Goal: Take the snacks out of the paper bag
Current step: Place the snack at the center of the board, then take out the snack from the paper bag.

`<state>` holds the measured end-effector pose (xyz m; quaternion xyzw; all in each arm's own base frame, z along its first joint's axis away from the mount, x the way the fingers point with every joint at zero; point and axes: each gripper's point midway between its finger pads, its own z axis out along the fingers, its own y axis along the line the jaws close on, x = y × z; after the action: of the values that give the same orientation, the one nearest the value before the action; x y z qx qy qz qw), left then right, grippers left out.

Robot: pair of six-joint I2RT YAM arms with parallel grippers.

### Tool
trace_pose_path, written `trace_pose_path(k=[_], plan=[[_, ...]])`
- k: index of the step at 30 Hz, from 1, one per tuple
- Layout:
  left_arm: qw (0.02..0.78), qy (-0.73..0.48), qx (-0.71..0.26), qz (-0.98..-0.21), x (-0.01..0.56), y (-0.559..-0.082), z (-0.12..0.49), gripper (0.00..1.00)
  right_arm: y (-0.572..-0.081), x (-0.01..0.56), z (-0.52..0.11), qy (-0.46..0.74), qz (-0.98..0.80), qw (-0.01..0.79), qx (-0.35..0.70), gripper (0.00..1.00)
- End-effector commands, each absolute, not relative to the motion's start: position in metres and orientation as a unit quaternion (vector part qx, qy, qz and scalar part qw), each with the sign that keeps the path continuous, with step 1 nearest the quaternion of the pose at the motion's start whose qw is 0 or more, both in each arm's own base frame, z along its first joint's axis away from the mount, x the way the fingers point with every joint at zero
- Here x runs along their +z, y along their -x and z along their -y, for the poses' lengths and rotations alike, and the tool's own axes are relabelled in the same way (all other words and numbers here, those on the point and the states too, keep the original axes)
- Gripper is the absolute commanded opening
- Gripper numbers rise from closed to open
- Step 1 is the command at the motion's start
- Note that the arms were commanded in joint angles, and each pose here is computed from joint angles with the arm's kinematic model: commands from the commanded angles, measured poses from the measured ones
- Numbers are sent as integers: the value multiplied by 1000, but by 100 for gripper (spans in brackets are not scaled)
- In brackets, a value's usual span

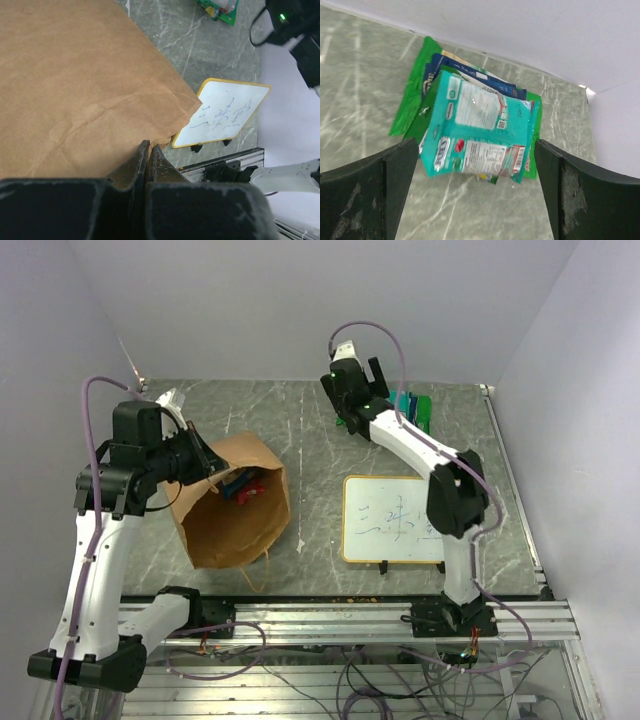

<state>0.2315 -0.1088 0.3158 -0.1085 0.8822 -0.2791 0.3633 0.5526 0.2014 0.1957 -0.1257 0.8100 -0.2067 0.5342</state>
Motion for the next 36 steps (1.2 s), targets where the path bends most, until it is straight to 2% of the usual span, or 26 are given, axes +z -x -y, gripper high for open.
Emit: trace_pose_path(k=[1,14,20,24,29,32,36], plan=[[366,93,-319,-869,325,-239,123,7,-511,243,-229,158,-797,567,-132,100],[322,101,-355,-872,309,-241,138,7,-383,259,-281,235,-795,552,89,99],[331,115,-371,-860,313,-241,140,7,-309,289,-324,354,-722,556,209,99],[333,114,-397,-848,323,-239,147,7,-249,303,-351,485,-616,566,252,97],[346,113,-388,-847,324,-235,142,7,-182,307,-375,591,-466,588,296,83],[349,119,-389,-844,321,-236,142,7,-152,287,-394,641,-398,579,310,74],[346,130,-396,-840,323,-235,143,7,-141,255,-425,685,-365,567,275,72]])
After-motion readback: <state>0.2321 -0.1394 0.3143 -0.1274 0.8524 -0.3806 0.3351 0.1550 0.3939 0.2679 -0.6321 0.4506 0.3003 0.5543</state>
